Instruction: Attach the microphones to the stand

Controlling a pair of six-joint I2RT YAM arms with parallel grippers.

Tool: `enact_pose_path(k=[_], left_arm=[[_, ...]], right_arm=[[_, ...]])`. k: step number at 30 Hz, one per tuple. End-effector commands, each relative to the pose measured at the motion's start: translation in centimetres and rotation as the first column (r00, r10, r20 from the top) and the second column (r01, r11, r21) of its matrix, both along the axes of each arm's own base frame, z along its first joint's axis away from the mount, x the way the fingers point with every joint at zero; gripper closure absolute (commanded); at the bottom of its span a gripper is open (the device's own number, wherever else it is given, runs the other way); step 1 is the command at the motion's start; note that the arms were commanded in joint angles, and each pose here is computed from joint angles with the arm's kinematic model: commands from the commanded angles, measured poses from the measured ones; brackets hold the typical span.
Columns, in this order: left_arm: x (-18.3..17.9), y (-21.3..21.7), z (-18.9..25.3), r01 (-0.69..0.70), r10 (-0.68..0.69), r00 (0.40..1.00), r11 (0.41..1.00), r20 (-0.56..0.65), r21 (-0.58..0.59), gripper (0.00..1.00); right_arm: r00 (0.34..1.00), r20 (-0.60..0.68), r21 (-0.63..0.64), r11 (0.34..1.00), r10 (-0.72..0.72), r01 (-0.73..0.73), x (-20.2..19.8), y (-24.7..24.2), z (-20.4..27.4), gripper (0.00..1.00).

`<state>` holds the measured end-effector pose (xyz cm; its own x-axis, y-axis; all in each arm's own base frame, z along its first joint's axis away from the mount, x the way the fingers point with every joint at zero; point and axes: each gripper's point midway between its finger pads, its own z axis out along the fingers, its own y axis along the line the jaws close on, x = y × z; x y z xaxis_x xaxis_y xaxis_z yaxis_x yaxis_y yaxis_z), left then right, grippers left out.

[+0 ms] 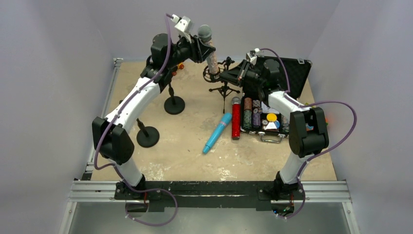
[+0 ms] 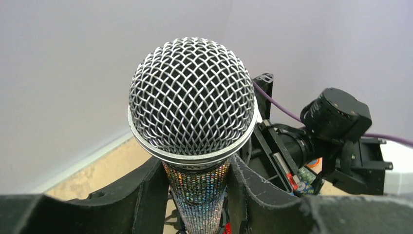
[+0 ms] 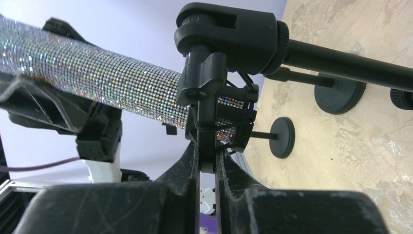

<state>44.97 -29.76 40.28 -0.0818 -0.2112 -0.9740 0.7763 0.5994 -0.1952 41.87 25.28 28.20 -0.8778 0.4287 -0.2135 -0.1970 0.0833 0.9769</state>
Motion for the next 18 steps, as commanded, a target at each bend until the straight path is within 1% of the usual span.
enact_pose_path(k=[1, 2, 4, 7, 8, 10, 12, 14, 18], left_arm=[[1.6, 0.8, -7.6, -0.048, 0.091, 0.909, 0.992, -0.406, 0.117, 1.0], [1.8, 0.5, -8.2, -0.029, 0.086, 0.9, 0.99, -0.428, 0.138, 1.0], [2.1, 0.1, -9.4, -0.005, 0.082, 0.904, 0.984, -0.421, 0.18, 1.0], [2.0, 0.0, -11.2, -0.012, 0.1, 0.936, 0.968, -0.338, 0.251, 1.0], [1.8, -0.1, -12.0, -0.005, 0.1, 0.937, 0.962, -0.333, 0.274, 1.0], [1.2, -0.6, -13.5, 0.033, 0.079, 0.929, 0.955, -0.361, 0.295, 1.0], [0.1, -1.0, -14.9, 0.095, 0.051, 0.895, 0.949, -0.444, 0.3, 1.0], [-0.9, -1.5, -15.7, 0.151, 0.016, 0.857, 0.948, -0.515, 0.281, 1.0], [-2.6, -1.5, -17.7, 0.228, 0.002, 0.748, 0.938, -0.663, 0.261, 1.0]], right_arm=[[1.0, 0.0, 0.014, 1.0, 0.0, 0.0, 0.5, -0.1, 1.2, 1.0], [1.0, -0.003, 0.013, 1.0, 0.001, -0.001, 0.5, -0.1, 1.2, 1.0], [1.0, -0.002, 0.014, 1.0, 0.001, -0.001, 0.5, -0.1, 1.4, 1.0], [1.0, -0.002, 0.014, 1.0, 0.002, -0.002, 0.5, -0.1, 1.5, 1.0], [1.0, -0.005, 0.013, 1.0, 0.003, -0.003, 0.5, -0.1, 1.5, 1.0], [1.0, -0.009, 0.012, 1.0, 0.006, -0.005, 0.6, -0.1, 1.3, 1.0], [1.0, -0.014, 0.008, 1.0, 0.007, -0.007, 0.7, 0.0, 1.0, 1.0], [1.0, -0.015, -0.004, 1.0, 0.005, -0.005, 0.7, -0.1, 0.7, 1.0], [1.0, -0.021, -0.015, 1.0, 0.0, 0.0, 0.8, -0.1, 0.1, 1.0]])
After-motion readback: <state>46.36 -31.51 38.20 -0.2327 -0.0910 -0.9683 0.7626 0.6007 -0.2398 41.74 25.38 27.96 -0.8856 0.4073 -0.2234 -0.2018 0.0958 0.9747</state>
